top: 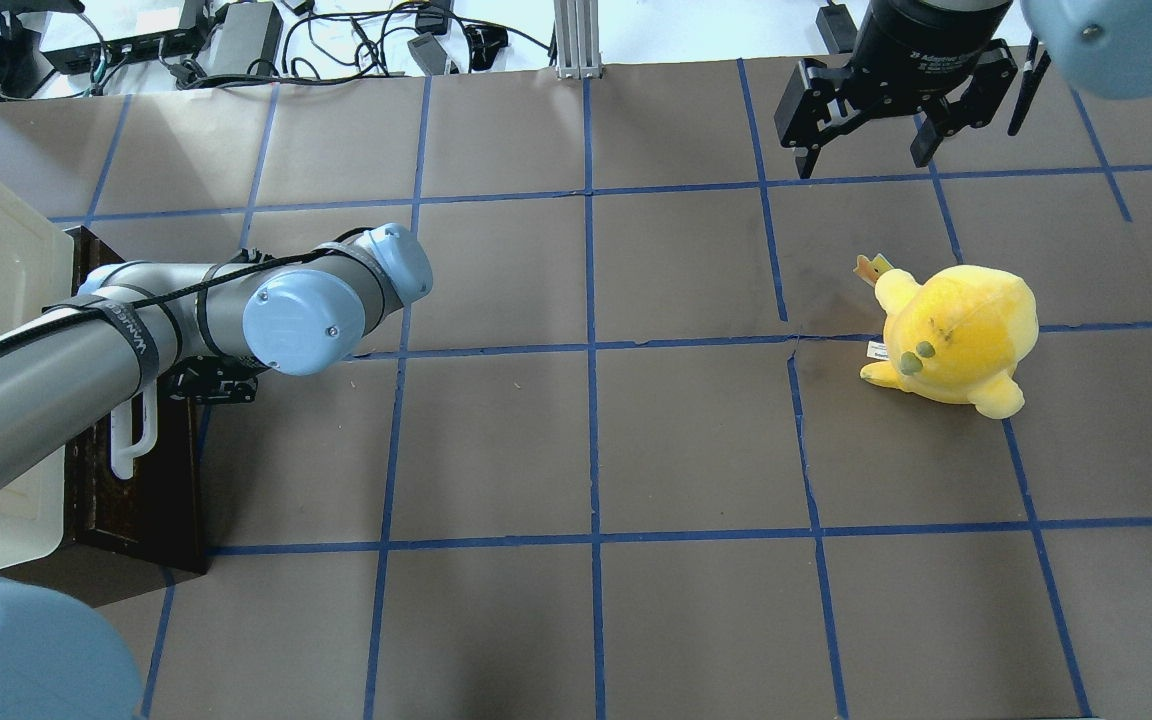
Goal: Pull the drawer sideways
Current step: 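Pull the handle with the left gripper, sliding the drawer out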
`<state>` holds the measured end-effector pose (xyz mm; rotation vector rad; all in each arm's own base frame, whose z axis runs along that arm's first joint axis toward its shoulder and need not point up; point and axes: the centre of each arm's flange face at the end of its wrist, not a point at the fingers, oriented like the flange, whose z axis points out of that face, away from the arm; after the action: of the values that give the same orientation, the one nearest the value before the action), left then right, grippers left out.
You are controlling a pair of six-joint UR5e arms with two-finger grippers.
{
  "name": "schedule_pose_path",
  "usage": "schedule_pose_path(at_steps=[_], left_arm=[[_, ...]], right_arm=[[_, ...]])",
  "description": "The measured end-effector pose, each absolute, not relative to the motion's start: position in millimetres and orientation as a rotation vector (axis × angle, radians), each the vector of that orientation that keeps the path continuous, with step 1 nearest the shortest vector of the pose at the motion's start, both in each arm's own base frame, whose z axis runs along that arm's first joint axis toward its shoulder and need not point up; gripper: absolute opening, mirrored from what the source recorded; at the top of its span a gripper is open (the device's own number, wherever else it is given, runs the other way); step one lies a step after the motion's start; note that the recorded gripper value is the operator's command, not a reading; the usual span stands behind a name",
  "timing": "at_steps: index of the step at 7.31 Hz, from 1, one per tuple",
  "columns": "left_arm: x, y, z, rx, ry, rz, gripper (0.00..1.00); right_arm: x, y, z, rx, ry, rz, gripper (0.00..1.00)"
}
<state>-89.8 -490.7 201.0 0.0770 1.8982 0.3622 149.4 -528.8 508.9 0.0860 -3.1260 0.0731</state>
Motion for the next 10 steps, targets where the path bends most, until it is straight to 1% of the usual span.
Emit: schedule_pose_path(at_steps=[7,8,9,10], left_arm=[[-140.6,-480.9,203.3,0.160,1.894,0.278,0.17],[-146.4,-479.4,203.5,0.171,1.893,0.269,0.25],[-149.5,-478.5,203.7,0.177,1.892,0.264,0.46],[-150.8,-478.3,204.6,0.180,1.891,0.261,0.99]], right_arm=[[149.4,-528.8,509.0,0.086,-3.126,0.073,1.00],[149.3,-528.8,508.9,0.086,-3.126,0.073,1.00],[149.4,-528.8,508.9,0.086,-3.126,0.073,1.00],[149.4,-528.8,508.9,0.086,-3.126,0.073,1.00]])
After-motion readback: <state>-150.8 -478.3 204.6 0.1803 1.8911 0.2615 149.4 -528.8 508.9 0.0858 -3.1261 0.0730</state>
